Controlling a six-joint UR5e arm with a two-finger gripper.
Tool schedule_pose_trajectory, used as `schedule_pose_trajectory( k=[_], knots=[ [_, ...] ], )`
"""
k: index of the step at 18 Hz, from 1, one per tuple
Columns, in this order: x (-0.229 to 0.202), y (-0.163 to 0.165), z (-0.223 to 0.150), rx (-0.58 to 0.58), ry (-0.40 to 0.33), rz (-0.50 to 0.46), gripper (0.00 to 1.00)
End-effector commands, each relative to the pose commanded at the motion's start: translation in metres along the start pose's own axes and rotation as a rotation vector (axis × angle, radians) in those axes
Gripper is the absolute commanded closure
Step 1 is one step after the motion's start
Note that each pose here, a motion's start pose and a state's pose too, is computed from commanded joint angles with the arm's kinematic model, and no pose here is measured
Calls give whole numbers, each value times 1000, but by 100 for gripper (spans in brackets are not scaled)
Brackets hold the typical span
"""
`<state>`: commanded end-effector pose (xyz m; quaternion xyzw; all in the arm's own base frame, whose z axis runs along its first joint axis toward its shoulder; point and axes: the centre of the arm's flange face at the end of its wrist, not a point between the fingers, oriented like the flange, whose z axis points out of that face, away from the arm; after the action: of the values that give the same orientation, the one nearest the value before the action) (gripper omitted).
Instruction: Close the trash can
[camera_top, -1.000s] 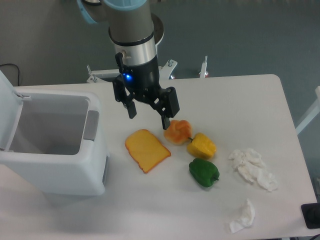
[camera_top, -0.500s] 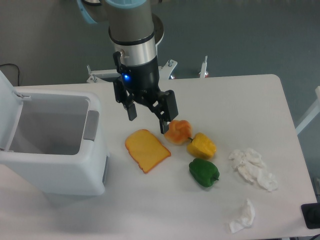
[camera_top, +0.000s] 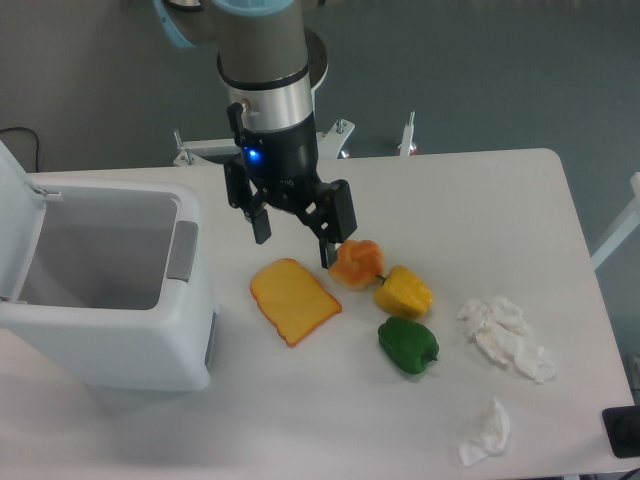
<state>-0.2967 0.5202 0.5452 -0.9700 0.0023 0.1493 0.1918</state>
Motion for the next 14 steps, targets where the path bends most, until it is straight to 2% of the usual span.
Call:
schedule_pose_trajectory(
  k=[7,10,14],
  knots=[
    [-4,-18,-31,70,-16,-263,0],
    [8,-26,-41,123,44,-312,0],
    [28,-54,-72,250,176,-378,0]
  ],
)
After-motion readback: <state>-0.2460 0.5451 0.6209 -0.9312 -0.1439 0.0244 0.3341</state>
